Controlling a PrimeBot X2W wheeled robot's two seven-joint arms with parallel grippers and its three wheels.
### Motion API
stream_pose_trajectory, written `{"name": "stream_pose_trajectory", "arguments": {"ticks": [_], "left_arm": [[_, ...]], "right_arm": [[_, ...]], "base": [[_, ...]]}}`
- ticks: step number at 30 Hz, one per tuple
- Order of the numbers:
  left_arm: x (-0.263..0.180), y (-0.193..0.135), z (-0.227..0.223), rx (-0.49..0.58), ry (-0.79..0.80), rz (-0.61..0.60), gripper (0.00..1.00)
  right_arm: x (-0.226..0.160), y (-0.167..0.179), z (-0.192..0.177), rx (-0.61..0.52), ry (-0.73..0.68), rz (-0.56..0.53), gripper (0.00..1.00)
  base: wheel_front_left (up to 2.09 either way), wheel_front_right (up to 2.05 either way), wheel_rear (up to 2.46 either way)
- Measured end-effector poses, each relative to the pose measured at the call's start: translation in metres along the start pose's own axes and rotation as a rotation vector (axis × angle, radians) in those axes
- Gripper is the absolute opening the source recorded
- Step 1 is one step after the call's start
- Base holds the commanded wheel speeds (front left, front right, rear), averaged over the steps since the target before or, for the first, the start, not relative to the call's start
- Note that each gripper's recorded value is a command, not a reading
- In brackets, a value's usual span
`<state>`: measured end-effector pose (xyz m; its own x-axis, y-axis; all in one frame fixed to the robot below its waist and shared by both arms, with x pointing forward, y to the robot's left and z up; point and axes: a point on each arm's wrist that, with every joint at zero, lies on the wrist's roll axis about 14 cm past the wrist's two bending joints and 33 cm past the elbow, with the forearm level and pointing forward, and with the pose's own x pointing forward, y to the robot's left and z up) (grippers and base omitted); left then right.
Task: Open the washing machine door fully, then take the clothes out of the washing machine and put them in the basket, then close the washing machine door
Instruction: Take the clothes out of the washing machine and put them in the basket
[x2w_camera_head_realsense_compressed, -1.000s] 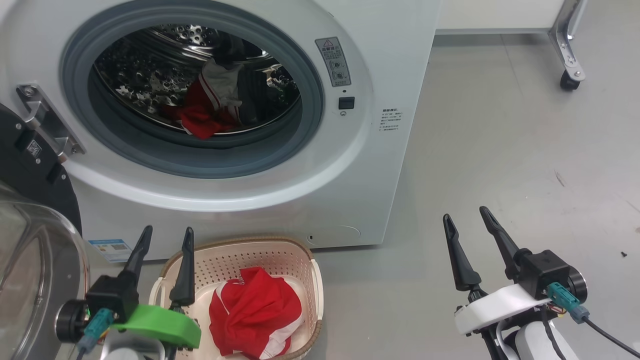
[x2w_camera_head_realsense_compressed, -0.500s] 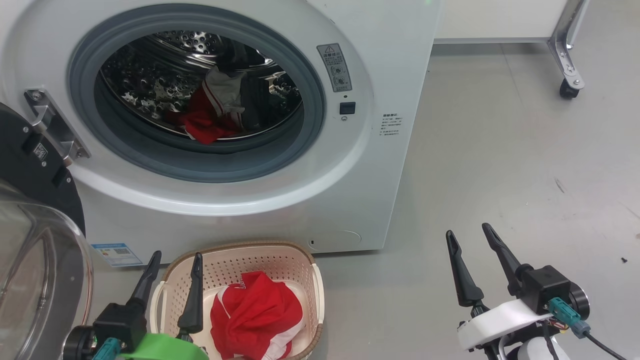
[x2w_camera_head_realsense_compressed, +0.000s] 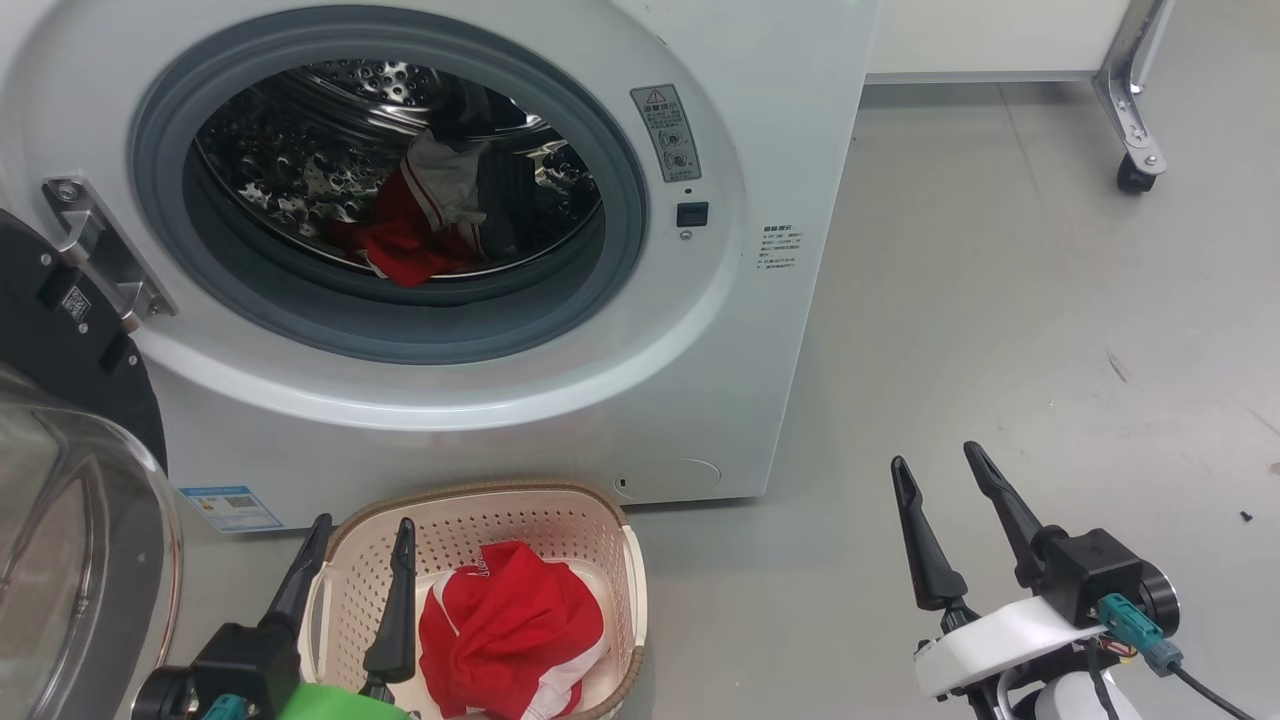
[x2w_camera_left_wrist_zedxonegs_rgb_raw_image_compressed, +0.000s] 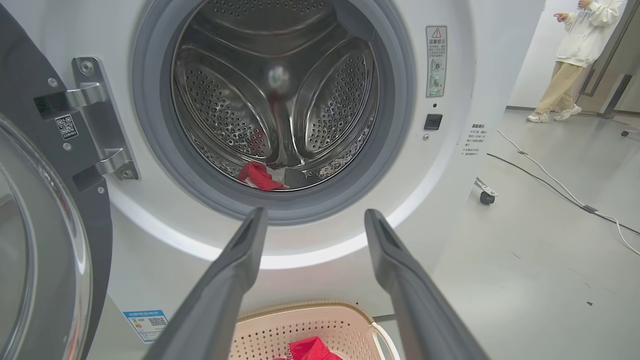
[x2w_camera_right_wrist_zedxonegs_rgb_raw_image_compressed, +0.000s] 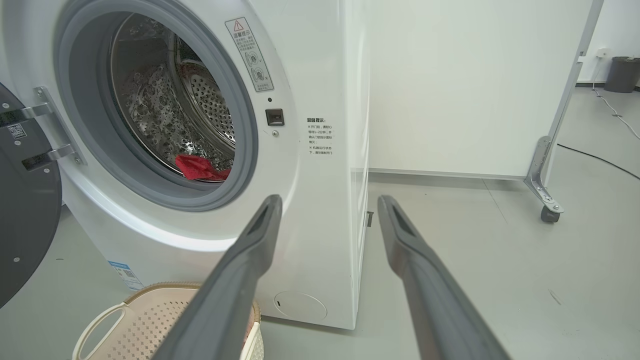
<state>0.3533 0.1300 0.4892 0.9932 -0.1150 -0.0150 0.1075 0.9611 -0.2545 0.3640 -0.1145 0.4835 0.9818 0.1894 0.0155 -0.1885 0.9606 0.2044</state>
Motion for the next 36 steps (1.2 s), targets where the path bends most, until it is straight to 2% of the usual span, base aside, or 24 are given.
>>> {"name": "stream_pose_trajectory", "arguments": {"ticks": [13,23,36], "left_arm": [[0.000,-0.005,-0.001,-0.003,0.018,-0.015,1.00],[0.010,-0.006,-0.030,-0.030,0.130,-0.023,1.00],[0.079,-0.008,-0.070,-0.028,0.269,-0.085,1.00]], "right_arm": [[0.001,0.002,0.000,0.004,0.000,0.009,1.00],[0.007,0.002,-0.010,0.007,0.027,0.016,1.00],[0.032,-0.009,-0.022,0.009,0.050,-0.001,1.00]], "base": [[0.00,0.00,0.00],[0.00,0.00,0.00],[0.00,0.00,0.00]]}}
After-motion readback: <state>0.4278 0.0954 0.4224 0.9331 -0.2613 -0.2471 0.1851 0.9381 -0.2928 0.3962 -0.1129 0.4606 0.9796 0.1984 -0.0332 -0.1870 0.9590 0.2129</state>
